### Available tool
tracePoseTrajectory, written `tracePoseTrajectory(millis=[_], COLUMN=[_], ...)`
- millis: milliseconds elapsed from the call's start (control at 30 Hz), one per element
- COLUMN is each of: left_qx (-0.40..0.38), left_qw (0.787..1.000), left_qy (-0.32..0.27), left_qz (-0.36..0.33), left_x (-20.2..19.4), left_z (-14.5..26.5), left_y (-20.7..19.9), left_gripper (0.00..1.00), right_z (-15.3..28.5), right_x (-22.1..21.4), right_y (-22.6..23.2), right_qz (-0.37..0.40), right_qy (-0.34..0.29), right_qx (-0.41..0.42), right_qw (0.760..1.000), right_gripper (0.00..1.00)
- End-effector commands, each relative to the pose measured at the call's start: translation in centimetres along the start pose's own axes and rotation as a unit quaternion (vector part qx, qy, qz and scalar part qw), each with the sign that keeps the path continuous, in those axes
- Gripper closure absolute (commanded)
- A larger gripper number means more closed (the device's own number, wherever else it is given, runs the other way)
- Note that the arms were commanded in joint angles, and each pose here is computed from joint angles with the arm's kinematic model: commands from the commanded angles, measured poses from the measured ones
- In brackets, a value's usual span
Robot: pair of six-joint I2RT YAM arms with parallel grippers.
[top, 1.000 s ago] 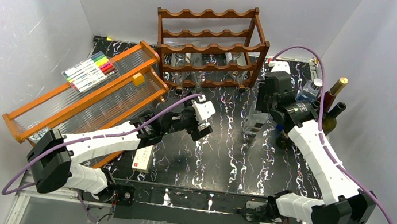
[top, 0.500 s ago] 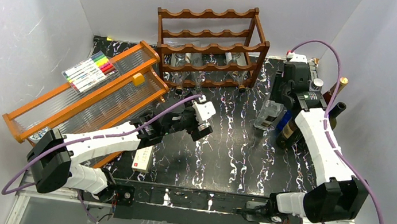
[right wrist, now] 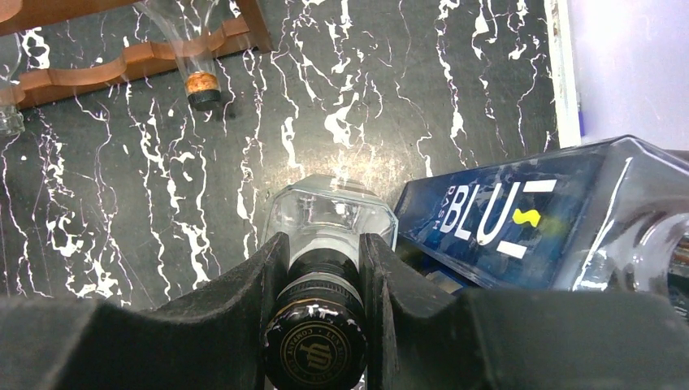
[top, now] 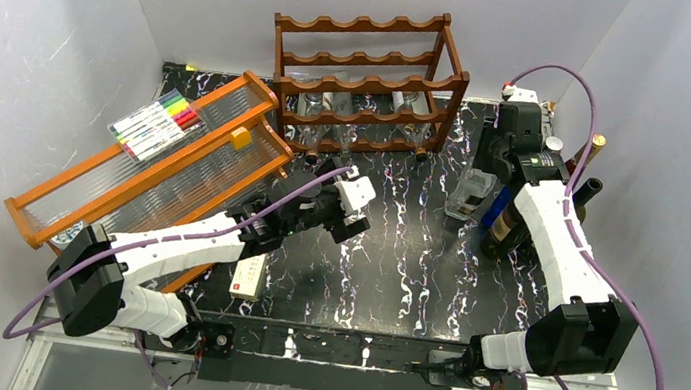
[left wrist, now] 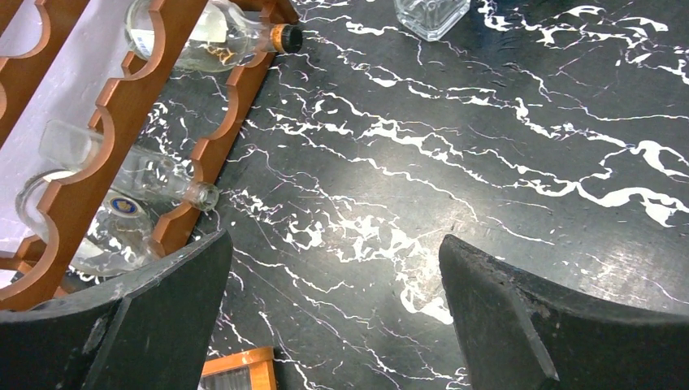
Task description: Take the wine bottle off the wine rack
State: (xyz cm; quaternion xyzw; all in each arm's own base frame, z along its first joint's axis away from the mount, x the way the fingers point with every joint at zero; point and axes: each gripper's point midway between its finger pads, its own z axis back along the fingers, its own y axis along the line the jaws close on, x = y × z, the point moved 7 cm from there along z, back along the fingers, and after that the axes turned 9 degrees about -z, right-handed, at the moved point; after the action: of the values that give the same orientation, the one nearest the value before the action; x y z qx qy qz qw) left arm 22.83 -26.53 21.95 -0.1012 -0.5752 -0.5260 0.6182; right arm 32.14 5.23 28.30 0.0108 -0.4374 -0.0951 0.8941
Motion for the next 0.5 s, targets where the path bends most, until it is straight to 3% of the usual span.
tracePoseTrajectory(millis=[0, 200, 467], left_qx=[0.043, 0.058, 0.099], left_qw=[0.999, 0.998, 0.994], left_qy=[-0.029, -0.033, -0.037], left_qz=[-0.007, -0.004, -0.009], left_x=[2.1, 2.3, 2.4], left_z=[1.1, 1.4, 2.4], left_y=[1.7, 2.1, 3.1], left_gripper=[0.02, 0.02, 0.02], right_z=[1.6, 2.8, 6.1], right_x=[4.1, 4.7, 6.8], right_y=[0.8, 0.9, 1.8], right_qz=[-0.019, -0.015, -0.009], right_qy=[-0.086, -0.091, -0.101], right_qx=[0.028, 0.043, 0.093], right_qw=[0.996, 0.995, 0.991], right_gripper=[0.73, 0.46, 0.16])
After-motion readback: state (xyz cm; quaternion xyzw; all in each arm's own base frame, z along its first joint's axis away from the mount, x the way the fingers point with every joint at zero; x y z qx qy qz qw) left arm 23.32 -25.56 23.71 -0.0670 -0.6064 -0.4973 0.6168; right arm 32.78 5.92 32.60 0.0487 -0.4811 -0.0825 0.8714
